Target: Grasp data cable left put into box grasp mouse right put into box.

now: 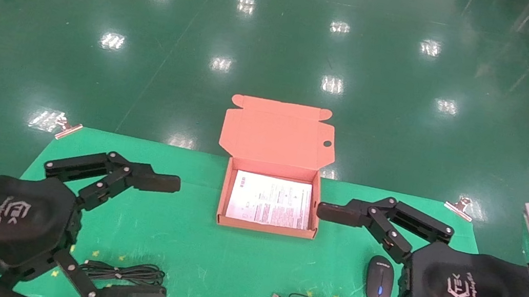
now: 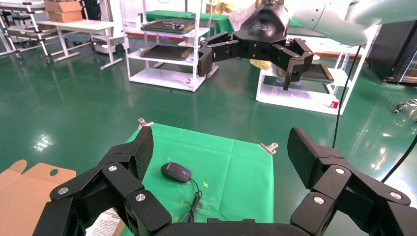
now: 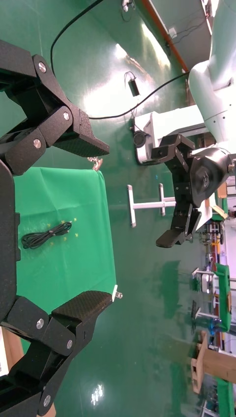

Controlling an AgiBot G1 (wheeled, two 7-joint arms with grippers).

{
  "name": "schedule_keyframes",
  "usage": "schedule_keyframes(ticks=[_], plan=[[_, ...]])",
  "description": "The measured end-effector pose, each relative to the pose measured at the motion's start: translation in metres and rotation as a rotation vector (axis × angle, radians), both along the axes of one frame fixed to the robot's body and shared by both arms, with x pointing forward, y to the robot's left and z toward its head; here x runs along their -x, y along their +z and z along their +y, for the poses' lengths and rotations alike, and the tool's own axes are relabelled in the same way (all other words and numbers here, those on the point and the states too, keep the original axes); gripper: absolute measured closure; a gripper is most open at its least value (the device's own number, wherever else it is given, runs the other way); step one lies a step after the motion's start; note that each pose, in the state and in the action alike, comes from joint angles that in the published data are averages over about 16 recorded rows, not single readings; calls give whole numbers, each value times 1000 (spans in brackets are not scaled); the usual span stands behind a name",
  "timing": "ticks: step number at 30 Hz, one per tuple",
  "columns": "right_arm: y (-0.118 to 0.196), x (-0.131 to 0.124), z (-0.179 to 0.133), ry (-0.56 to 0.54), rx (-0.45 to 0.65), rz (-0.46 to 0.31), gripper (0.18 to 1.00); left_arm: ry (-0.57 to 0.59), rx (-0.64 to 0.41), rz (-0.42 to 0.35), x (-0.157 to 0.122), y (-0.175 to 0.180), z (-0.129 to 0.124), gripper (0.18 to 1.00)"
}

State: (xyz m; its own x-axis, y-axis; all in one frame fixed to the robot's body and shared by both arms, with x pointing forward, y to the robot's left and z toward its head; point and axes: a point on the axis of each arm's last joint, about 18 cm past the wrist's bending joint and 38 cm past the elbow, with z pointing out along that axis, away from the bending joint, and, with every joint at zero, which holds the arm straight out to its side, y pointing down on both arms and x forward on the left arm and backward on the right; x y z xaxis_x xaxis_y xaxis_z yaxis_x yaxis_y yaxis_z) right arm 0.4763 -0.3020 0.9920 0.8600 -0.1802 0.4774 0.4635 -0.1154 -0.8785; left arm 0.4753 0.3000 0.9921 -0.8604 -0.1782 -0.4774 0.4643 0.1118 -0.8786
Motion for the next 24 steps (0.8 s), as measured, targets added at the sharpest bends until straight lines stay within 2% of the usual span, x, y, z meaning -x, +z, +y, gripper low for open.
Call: schedule_keyframes(ticks=[10,15,20,24], plan=[[0,0,0,-3,0,0,178,3,-4,0,-1,0,0,184],[-2,-1,-1,-21,34,-5,178,19,-33,8,-4,-3,-1,184],[-7,-6,1,-55,133,-26,178,62,-125,5,-13,-9,-5,184],[-14,-16,4,-93,273,-59,178,114,-240,-8,-25,-17,-10,184]])
